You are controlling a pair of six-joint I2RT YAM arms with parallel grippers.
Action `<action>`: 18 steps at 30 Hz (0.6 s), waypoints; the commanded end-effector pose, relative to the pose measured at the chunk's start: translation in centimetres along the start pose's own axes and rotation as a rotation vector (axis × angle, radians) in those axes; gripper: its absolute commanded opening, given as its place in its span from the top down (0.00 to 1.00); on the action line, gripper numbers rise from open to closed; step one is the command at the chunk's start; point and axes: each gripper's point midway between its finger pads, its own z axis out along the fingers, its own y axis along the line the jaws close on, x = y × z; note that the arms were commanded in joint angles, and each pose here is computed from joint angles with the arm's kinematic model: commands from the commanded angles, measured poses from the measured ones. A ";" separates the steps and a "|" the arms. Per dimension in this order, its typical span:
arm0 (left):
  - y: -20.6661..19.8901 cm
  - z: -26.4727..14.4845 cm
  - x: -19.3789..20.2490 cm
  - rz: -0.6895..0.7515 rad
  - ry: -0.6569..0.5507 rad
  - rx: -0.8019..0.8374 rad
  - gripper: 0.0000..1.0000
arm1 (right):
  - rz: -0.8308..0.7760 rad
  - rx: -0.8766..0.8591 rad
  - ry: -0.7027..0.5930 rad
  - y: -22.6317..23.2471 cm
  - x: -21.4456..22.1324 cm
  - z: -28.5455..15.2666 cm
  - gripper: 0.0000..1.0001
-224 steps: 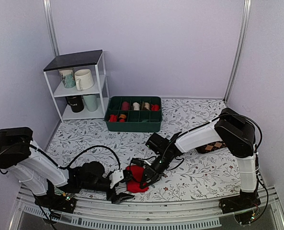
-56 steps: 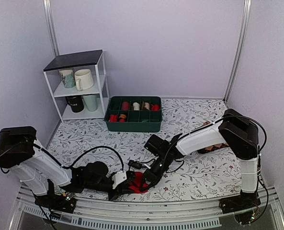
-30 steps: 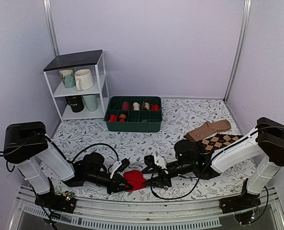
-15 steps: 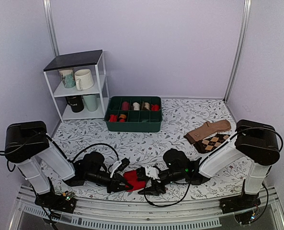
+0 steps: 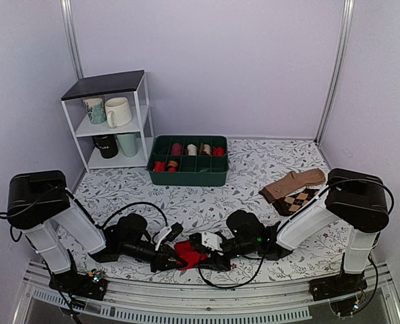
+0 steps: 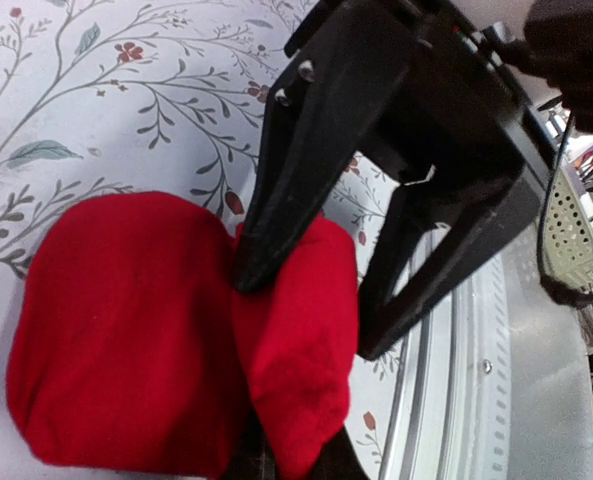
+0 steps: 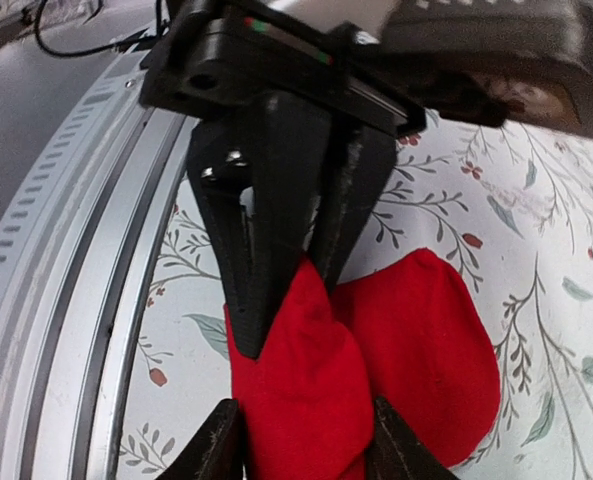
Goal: Roll the socks
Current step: Roll the sock at the center of the board.
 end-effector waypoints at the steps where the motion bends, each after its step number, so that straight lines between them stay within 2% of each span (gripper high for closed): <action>1: 1.8 -0.2 4.7 -0.093 0.155 -0.059 1.00 | 0.073 -0.026 0.102 0.6 3.0 0.4 0.67; 3: 1.8 -0.1 4.5 -0.084 0.154 -0.059 0.99 | 0.106 -0.045 0.138 0.7 3.3 0.9 0.77; 6: 2.0 -0.2 3.8 -0.045 0.142 -0.080 0.86 | 0.178 -0.072 0.222 0.9 4.6 1.5 0.84; 8: 2.1 -0.5 2.5 0.007 0.114 -0.115 0.83 | 0.231 -0.094 0.260 1.3 5.4 1.4 0.84; 12: 1.6 -2.2 -0.3 0.117 0.033 -0.176 0.81 | 0.386 -0.131 0.318 1.4 6.8 0.5 0.85; 14: 0.8 -3.2 -1.4 0.180 -0.010 -0.185 0.74 | 0.452 -0.136 0.348 1.2 7.5 0.1 0.84; 18: -1.3 -4.9 -2.8 0.321 -0.087 -0.203 0.73 | 0.566 -0.167 0.453 1.2 8.8 -0.3 0.84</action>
